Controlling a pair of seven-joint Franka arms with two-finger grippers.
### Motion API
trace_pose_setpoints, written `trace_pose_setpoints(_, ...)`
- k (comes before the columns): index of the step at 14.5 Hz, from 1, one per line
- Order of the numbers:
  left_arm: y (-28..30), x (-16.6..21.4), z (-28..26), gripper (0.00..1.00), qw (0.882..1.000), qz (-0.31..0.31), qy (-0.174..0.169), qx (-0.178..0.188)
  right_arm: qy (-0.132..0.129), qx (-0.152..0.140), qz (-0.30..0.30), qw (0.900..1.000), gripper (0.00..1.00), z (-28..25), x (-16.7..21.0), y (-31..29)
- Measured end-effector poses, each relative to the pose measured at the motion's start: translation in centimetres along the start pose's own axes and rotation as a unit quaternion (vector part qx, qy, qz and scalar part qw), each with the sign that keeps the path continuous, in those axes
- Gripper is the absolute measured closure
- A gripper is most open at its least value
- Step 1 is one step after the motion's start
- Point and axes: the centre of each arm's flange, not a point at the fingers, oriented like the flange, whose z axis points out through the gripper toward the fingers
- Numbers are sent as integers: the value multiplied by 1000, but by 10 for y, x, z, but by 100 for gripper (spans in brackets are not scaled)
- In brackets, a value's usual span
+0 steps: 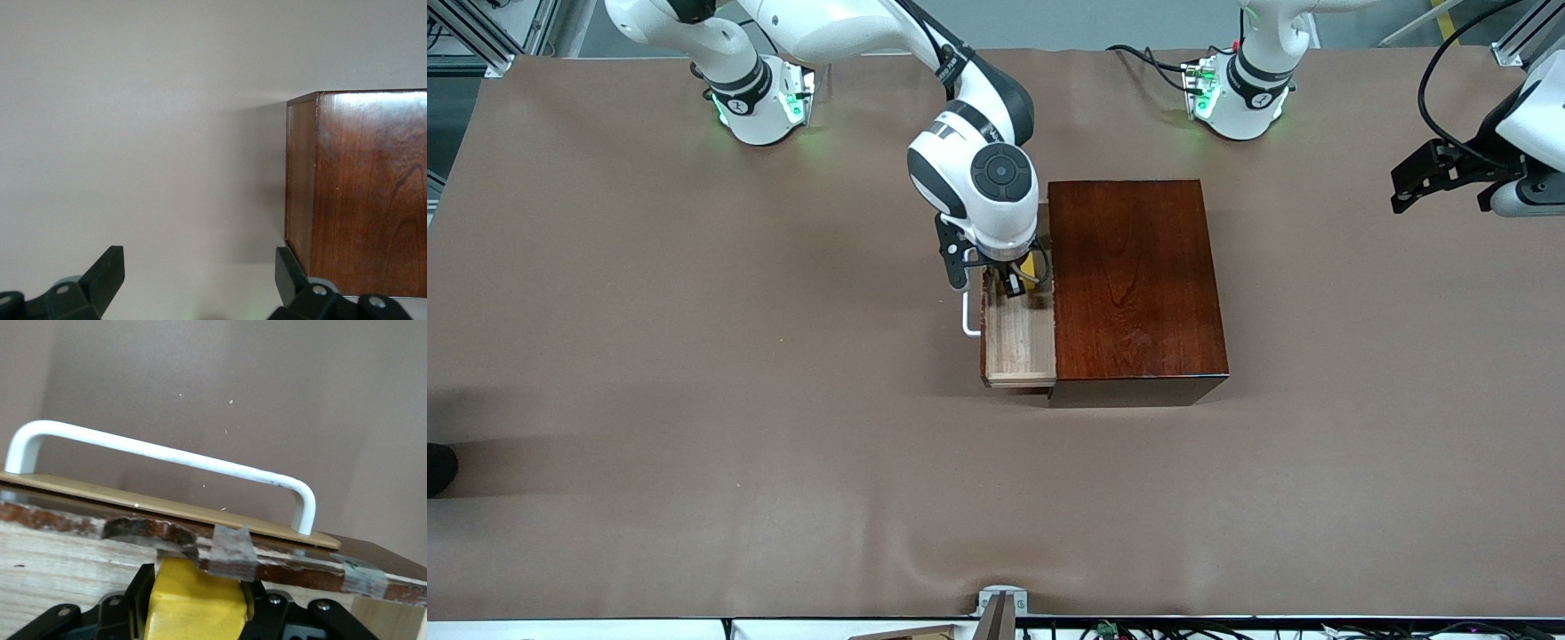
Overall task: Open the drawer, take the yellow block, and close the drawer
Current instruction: 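Lift the yellow cube out with the right gripper while the left gripper regrasps the handle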
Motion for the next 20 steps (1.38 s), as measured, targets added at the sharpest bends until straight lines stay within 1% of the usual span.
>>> trace_pose_setpoints(2,0,-1,-1,0,1000,0,1,0,-4,7,4,1000,43,-6,0,-3)
trace_pose_setpoints(5,-1,-1,-1,0,1000,-1,1,0,-17,21,25,999,43,-24,0,-11)
trace_pose_setpoints(7,-1,-1,-1,0,1000,-1,1,0,-25,28,38,999,43,-39,8,-20)
trace_pose_setpoints(10,5,-1,-4,0,1000,4,5,-5,-30,32,52,998,43,-57,23,-33)
trace_pose_setpoints(12,29,-1,-13,0,999,22,16,-18,-33,36,58,997,43,-64,30,-38)
trace_pose_setpoints(15,85,2,-14,0,999,30,21,-23,-36,40,66,996,43,-79,51,-50)
trace_pose_setpoints(18,135,13,-4,0,999,22,23,-35,-30,34,26,999,43,-107,74,-53)
trace_pose_setpoints(20,166,16,5,0,999,13,19,-42,-30,37,4,999,43,-126,91,-55)
